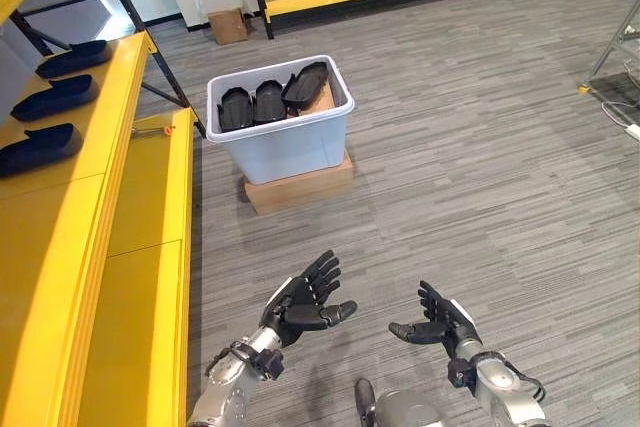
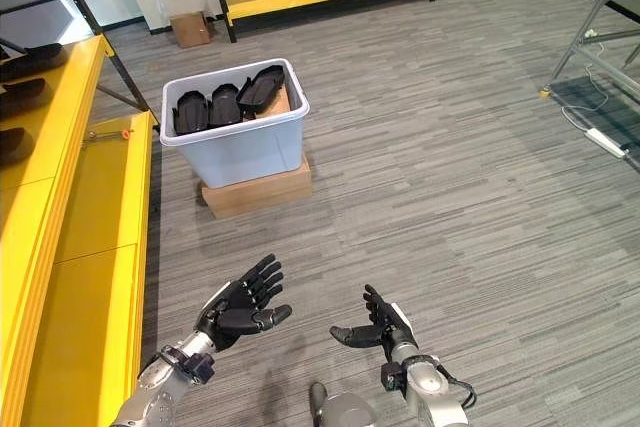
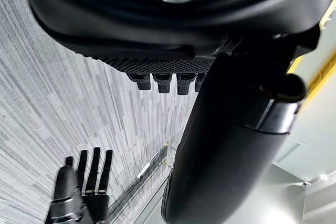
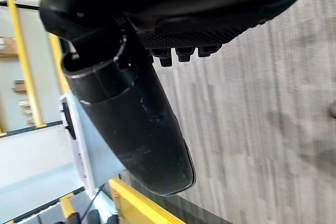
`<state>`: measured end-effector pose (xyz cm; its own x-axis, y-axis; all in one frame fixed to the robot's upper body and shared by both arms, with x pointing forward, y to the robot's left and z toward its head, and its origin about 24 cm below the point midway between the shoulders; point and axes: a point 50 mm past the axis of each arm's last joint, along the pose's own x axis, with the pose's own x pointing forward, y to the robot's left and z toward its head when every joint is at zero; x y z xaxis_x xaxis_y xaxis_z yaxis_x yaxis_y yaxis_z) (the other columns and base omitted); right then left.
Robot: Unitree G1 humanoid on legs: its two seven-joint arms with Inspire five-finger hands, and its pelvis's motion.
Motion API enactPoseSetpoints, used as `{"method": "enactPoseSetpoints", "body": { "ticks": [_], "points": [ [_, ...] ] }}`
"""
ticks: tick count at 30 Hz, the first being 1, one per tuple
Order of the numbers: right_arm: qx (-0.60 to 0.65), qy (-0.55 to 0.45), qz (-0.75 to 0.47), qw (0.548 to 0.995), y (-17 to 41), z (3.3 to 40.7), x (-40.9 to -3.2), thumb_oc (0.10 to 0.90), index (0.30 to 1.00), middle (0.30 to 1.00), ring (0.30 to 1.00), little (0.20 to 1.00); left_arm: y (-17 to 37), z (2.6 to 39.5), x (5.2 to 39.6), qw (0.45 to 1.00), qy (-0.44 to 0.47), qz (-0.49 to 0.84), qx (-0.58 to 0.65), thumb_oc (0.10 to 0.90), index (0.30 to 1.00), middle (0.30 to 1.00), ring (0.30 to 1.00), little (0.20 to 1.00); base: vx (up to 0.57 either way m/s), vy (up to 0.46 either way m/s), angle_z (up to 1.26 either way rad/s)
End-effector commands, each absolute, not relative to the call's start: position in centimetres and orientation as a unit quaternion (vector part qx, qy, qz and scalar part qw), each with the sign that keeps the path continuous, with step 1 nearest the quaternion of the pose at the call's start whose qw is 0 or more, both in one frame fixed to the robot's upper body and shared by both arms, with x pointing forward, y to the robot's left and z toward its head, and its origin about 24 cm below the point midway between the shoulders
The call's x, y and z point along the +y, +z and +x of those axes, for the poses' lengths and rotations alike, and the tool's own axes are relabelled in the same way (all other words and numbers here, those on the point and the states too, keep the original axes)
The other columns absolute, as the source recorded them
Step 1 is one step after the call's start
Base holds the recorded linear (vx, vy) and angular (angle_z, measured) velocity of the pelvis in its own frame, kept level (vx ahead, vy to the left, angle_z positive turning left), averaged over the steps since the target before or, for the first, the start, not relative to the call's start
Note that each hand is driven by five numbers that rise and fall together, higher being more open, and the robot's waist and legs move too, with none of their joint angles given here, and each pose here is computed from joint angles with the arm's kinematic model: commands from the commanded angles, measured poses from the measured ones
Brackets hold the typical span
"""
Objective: Move parts from the plastic box to the shelf.
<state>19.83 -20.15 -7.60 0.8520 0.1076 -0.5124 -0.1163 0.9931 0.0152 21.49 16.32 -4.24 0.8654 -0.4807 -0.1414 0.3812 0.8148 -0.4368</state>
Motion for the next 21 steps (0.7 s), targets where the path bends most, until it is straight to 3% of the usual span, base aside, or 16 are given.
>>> {"method": "enactPoseSetpoints", "body": {
  "ticks": [1, 6, 12, 21],
  "points": [
    [0.128, 0.102, 0.012, 0.987, -3.3, 22.6, -19.2, 0.9, 1.0, 1.0, 1.0, 1.0, -2.0, 22.8, 15.8, 0.945, -0.229, -0.23, 0.047, 0.9, 1.0, 1.0, 1.0, 1.0, 0.05, -0.193, 0.08],
    [0.118, 0.087, 0.009, 0.989, -2.8, 22.9, -19.5, 0.9, 1.0, 1.0, 1.0, 1.0, -1.8, 23.2, 16.2, 0.959, -0.202, -0.194, 0.05, 0.9, 1.0, 1.0, 1.0, 1.0, 0.09, -0.166, 0.09],
    [0.108, 0.09, 0.005, 0.99, -2.2, 23.3, -18.9, 0.9, 1.0, 1.0, 1.0, 1.0, -1.5, 23.5, 17.5, 0.968, -0.163, -0.187, 0.036, 0.9, 1.0, 1.0, 1.0, 1.0, 0.16, 0.078, -0.12],
    [0.126, 0.126, 0.008, 0.984, -2.6, 23.2, -18.0, 0.9, 1.0, 1.0, 1.0, 1.0, -3.2, 22.2, 18.6, 0.97, -0.167, -0.163, 0.073, 0.9, 1.0, 1.0, 1.0, 1.0, 0.37, 0.039, -0.29]
  ]
}}
